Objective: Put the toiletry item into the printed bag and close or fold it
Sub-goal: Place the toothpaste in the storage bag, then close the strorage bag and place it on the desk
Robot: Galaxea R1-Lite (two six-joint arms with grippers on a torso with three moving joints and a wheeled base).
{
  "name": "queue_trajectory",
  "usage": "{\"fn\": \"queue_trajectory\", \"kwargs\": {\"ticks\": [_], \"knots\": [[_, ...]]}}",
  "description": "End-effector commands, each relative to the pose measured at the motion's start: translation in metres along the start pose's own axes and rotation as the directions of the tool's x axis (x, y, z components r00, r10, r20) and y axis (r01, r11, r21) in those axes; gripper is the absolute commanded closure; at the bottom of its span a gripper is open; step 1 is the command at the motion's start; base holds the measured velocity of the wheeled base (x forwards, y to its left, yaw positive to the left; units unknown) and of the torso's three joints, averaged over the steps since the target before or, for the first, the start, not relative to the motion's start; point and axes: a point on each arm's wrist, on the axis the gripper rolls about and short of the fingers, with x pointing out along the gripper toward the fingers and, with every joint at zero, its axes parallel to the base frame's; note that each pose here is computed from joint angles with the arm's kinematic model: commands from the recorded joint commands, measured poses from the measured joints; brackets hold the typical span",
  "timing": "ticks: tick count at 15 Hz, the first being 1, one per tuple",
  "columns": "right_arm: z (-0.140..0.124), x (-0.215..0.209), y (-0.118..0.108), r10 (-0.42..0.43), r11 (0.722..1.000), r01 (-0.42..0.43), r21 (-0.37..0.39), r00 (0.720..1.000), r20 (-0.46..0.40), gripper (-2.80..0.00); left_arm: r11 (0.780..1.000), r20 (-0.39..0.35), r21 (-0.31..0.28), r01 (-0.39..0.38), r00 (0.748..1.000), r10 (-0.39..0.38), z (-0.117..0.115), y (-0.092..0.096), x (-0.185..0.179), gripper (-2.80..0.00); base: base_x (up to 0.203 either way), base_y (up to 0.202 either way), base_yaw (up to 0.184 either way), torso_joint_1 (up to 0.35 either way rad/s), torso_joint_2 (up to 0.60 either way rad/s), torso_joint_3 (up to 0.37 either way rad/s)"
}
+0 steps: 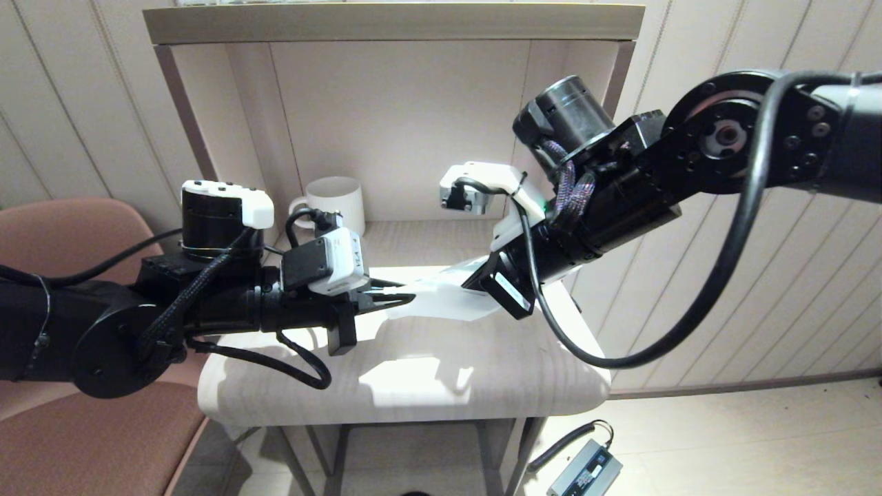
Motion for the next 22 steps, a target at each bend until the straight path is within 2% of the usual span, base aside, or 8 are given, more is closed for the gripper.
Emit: {"fn": "queue_trajectory", "kwargs": {"ticks": [1,2,3,10,16,19,20,22], "knots": [[0.0,0.001,0.001,0.006,1.0,-0.006,-0.002,1.0,-0.004,0.0,1.0,0.004,0.007,0.0,1.0,0.0,0.0,0.0,0.0,0.0,0.0,0.0,0.0,0.0,0.0,0.0],[0.0,0.001,0.001,0.004,1.0,-0.004,-0.002,1.0,0.0,-2.61,1.0,0.004,0.007,0.0,1.0,0.0,0.0,0.0,0.0,0.0,0.0,0.0,0.0,0.0,0.0,0.0],[0.003,-0.001,0.002,0.001,1.0,-0.001,0.003,1.0,0.014,-2.8,1.0,0.004,0.007,0.0,1.0,0.0,0.0,0.0,0.0,0.0,0.0,0.0,0.0,0.0,0.0,0.0],[0.007,-0.024,0.007,-0.018,1.0,0.018,-0.002,0.998,0.055,-2.8,1.0,-0.002,-0.003,0.007,1.0,-0.007,-0.003,-0.001,0.002,0.0,0.0,0.0,0.0,0.0,0.0,0.0],[0.008,-0.069,0.027,-0.023,0.999,0.027,-0.029,0.992,0.125,-2.8,0.999,-0.007,-0.037,0.01,1.0,-0.011,-0.005,-0.002,0.001,0.0,0.0,0.0,0.0,0.0,0.0,0.0],[0.01,-0.087,0.034,-0.02,0.999,0.026,-0.034,0.986,0.167,-2.8,0.984,0.019,-0.175,-0.016,1.0,0.019,0.008,0.009,-0.001,0.0,0.0,0.0,0.0,0.0,0.0,0.0],[0.011,-0.088,0.034,-0.009,1.0,0.011,-0.01,0.984,0.179,-2.8,0.967,0.029,-0.253,-0.023,0.999,0.031,0.016,0.015,-0.004,0.0,0.0,0.0,0.0,0.0,0.0,0.0],[0.018,-0.086,0.031,-0.01,0.997,-0.009,0.079,0.971,0.237,-2.8,0.914,0.027,-0.405,-0.013,0.999,0.026,0.036,0.027,-0.011,0.0,0.0,0.0,0.0,0.0,0.0,0.0]]}}
